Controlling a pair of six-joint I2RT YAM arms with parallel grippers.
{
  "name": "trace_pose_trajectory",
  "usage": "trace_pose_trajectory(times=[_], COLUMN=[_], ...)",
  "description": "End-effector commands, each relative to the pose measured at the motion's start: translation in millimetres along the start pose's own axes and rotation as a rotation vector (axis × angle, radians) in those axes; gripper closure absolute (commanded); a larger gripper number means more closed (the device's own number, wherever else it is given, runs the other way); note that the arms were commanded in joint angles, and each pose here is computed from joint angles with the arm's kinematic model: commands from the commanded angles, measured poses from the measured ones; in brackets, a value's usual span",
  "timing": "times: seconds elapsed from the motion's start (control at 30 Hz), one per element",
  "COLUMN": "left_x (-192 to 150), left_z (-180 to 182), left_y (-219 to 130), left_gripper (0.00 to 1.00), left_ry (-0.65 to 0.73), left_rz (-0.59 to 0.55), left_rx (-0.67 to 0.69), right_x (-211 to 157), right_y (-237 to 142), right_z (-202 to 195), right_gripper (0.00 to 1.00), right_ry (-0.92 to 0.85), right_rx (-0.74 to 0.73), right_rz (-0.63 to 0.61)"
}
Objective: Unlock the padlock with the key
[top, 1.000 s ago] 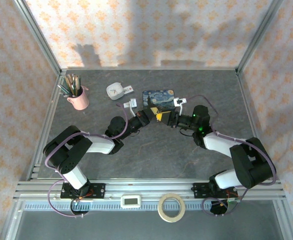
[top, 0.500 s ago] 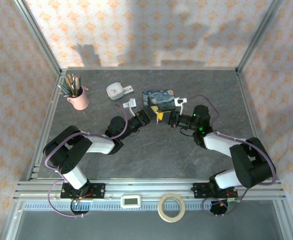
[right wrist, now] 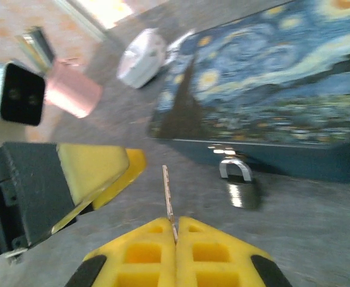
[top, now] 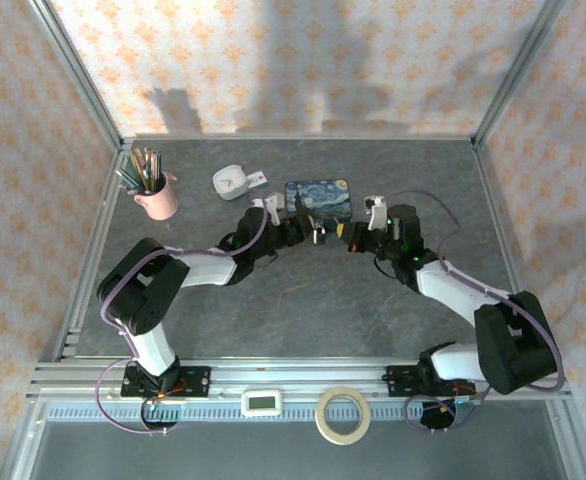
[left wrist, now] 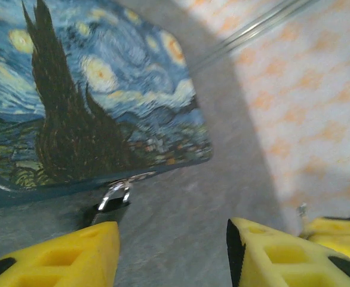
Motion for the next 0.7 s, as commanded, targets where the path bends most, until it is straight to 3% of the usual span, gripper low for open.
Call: trace_pose_trajectory(times=[0.0, 0.27, 0.43, 0.67], left_x=[-23, -46, -48, -52], left_z=[16, 28, 34, 37], left_y=[13, 54, 66, 84], left_gripper=[0.50, 0.50, 0.47, 0.48], left_ry=[0.115, 0.132, 0.131, 0.094], left_rz=[0.148, 0.242, 0.214, 0.196], left_rx=[0.139, 0.210, 0.269, 0.252], right_x=[11, 10, 9, 8], right_y=[-9, -11, -12, -12], right_z=[-10, -7, -4, -4], right_gripper=[1.00, 1.00, 1.00, 1.00], right_ry=[-0.034, -0.016, 0.003, 0.019], right_rx=[-0.143, -0.107, -0.074, -0.057], right_rz=[-0.079, -0.097, -0.097, -0.096])
Point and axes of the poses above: each hand's point on the last joint's axis, 136 mm out from that joint toward the fingers, its own y axis out along the fingers, its own z axis along the line the jaws close on, x = y × z, the point moved 7 cm from there along -y, back along the fingers, and after that the axes turned 14 degrees about y, right-handed, at the moved point
